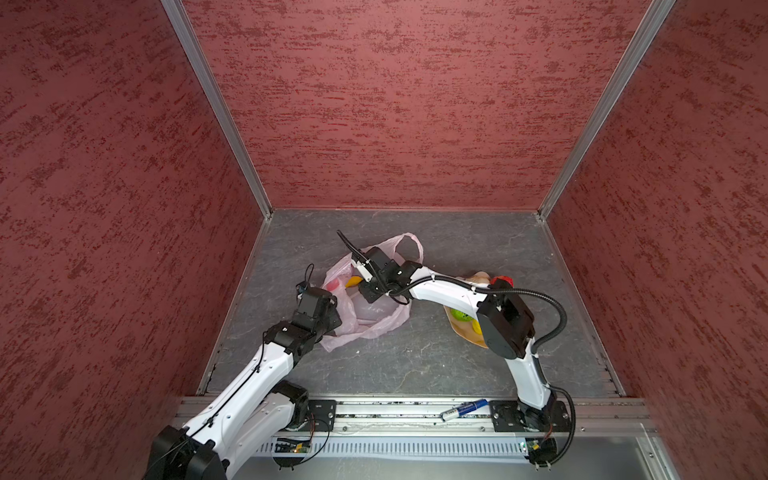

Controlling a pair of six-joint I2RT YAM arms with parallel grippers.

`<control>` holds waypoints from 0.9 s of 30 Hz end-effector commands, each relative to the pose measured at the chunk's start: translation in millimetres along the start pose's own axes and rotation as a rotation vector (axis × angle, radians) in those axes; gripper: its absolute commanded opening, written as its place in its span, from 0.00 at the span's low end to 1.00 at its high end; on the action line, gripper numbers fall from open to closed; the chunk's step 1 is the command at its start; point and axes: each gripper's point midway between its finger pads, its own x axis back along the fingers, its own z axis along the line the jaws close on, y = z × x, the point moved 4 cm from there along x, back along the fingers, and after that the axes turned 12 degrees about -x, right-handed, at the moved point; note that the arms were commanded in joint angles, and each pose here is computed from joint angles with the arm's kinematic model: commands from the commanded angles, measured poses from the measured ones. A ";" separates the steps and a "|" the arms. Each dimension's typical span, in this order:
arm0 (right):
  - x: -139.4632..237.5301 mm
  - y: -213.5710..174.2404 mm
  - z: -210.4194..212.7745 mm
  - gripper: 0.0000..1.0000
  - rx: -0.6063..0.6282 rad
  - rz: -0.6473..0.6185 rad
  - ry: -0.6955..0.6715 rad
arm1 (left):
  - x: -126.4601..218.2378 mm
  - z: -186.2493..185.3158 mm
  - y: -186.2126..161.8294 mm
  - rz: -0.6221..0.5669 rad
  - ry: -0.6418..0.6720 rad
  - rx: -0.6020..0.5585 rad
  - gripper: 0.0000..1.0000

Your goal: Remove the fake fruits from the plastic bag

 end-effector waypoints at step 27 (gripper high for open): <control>-51.0 29.2 -40.7 0.50 -0.025 -0.110 -0.066 | -1.5 -5.9 -5.0 0.020 -0.051 -0.044 0.10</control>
